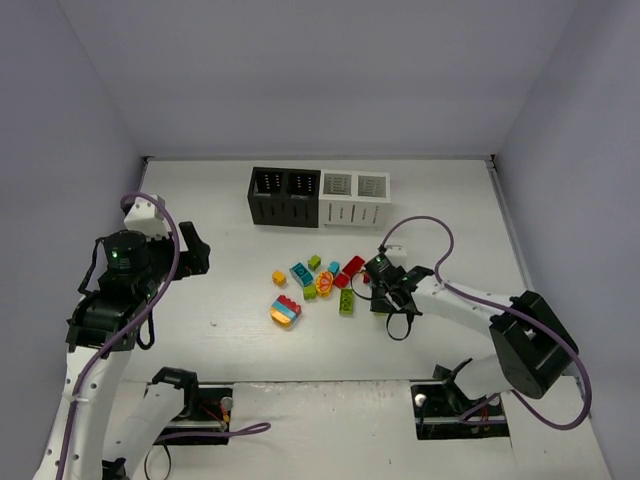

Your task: Sort the legos into containers by color

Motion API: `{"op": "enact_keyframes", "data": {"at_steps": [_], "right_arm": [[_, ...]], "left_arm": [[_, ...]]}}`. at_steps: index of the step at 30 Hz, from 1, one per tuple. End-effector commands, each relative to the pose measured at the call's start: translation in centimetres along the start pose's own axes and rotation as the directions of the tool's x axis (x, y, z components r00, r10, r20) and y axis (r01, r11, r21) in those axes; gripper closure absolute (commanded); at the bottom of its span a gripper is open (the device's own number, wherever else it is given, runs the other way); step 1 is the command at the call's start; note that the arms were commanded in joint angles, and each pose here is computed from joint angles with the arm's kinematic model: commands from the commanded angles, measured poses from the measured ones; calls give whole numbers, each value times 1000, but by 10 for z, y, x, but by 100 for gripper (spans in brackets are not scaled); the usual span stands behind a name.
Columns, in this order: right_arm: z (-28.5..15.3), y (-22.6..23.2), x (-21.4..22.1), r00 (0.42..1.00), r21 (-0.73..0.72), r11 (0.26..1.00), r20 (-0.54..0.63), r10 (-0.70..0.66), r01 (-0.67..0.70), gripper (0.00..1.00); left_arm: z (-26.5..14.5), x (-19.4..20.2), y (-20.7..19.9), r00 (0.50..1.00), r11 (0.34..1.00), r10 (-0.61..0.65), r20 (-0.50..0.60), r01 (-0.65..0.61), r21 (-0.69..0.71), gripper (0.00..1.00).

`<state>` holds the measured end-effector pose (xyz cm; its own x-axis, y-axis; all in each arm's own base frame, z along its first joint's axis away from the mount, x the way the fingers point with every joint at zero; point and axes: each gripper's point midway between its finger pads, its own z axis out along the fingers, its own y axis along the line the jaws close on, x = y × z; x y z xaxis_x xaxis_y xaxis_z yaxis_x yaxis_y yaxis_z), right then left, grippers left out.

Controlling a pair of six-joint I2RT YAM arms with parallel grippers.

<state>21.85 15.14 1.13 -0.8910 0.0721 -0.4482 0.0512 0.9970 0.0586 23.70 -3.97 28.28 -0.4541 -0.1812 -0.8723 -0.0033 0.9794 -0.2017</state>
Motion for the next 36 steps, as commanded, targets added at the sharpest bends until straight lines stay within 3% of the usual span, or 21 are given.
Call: {"op": "enact_keyframes", "data": {"at_steps": [1,6,10,20,30,33,34,36], "right_arm": [[-17,11,-31,994,-40,999,108,10,-6,100],[-94,40,-118,930,-157,986,368,14,47,100],[-129,47,-189,859,-103,991,512,-23,87,100],[-88,40,-322,801,-5,999,598,-26,37,100],[-44,60,-367,793,13,999,607,-48,50,96],[-35,61,-367,798,19,999,600,-49,47,77],[-32,61,-366,801,21,999,596,-51,48,62],[-30,61,-364,806,23,998,590,-54,51,52]], "left_arm": [[2,-9,-5,999,1000,1,33,-2,18,13],[6,-6,-4,1000,1000,9,23,-10,17,13],[10,-1,-6,1000,1000,12,8,-12,27,13],[17,18,-10,999,999,14,-37,-12,51,13],[19,42,-8,998,999,22,-60,-20,40,13],[21,45,-10,998,999,18,-61,-15,51,13],[22,45,-10,998,999,16,-60,-13,51,13],[24,45,-10,998,999,11,-63,-8,48,13]]}}
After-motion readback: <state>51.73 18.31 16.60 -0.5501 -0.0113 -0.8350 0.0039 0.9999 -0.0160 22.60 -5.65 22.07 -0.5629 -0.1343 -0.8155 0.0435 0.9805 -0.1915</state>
